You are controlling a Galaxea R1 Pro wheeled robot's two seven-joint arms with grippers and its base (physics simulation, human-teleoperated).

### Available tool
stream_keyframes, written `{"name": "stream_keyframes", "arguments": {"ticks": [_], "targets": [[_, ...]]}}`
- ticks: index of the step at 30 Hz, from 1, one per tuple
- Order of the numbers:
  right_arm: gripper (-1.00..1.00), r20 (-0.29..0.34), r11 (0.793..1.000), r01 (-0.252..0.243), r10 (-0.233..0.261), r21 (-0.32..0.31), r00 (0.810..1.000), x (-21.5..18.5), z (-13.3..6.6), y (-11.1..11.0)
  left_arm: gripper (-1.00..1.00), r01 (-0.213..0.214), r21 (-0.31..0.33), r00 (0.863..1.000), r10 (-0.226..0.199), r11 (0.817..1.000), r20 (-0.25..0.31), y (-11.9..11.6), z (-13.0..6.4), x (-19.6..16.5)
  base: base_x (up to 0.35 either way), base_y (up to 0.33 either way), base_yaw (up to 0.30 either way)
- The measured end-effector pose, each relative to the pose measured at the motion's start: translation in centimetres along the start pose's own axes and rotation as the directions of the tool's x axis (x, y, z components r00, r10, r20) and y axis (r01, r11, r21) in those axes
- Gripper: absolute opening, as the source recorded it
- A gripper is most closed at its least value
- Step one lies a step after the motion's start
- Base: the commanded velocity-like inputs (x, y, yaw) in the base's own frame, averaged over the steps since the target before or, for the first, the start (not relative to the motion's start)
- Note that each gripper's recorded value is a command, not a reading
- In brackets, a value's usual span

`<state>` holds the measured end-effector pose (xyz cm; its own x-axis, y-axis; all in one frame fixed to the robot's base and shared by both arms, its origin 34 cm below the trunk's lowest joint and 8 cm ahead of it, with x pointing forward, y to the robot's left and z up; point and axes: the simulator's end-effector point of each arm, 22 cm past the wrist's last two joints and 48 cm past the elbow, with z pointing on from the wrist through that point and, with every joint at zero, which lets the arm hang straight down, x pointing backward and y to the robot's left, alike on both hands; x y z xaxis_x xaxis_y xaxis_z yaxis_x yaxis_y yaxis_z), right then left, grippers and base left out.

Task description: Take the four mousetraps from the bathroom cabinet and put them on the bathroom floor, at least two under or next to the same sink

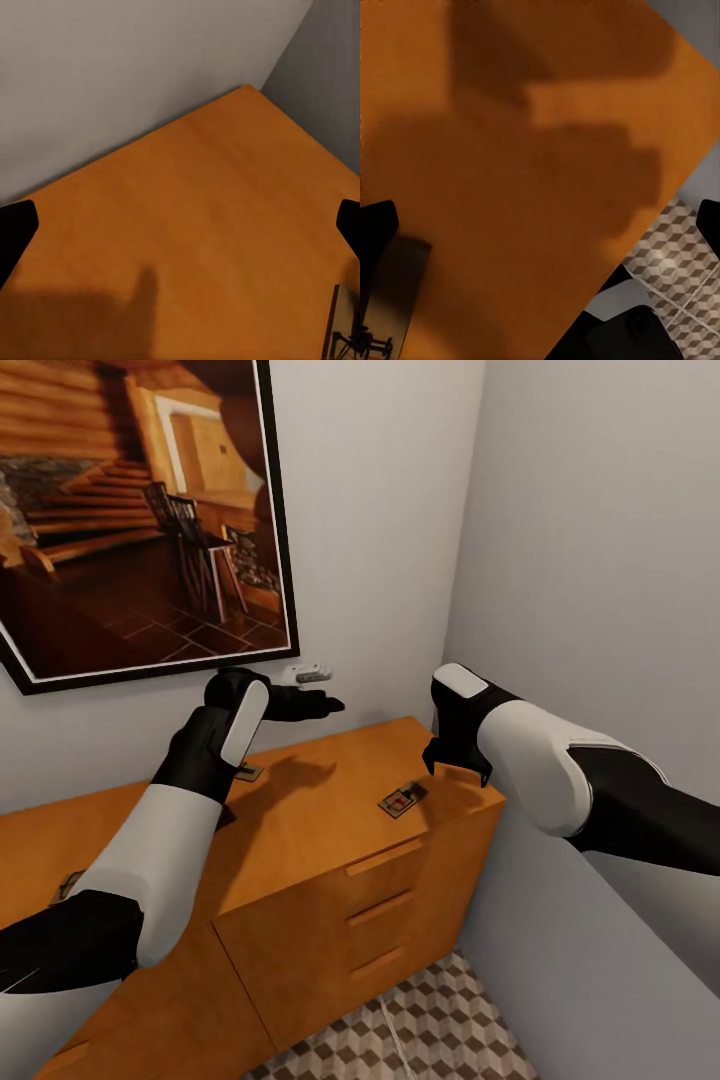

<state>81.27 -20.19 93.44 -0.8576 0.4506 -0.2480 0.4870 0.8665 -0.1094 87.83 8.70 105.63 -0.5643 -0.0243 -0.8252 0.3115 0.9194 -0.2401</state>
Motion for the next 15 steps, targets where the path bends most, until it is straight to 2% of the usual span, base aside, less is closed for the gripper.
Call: {"name": "stream_keyframes", "arguments": {"ticks": [15], "targets": [[1.0,0.057,0.998,-0.039,0.042,-0.048,0.997,-2.1,-1.8,0.7,1.0,0.001,-0.003,1.0,-0.001,1.0,-0.002,0.3,0.0,0.1,0.0,0.0,0.0]]}}
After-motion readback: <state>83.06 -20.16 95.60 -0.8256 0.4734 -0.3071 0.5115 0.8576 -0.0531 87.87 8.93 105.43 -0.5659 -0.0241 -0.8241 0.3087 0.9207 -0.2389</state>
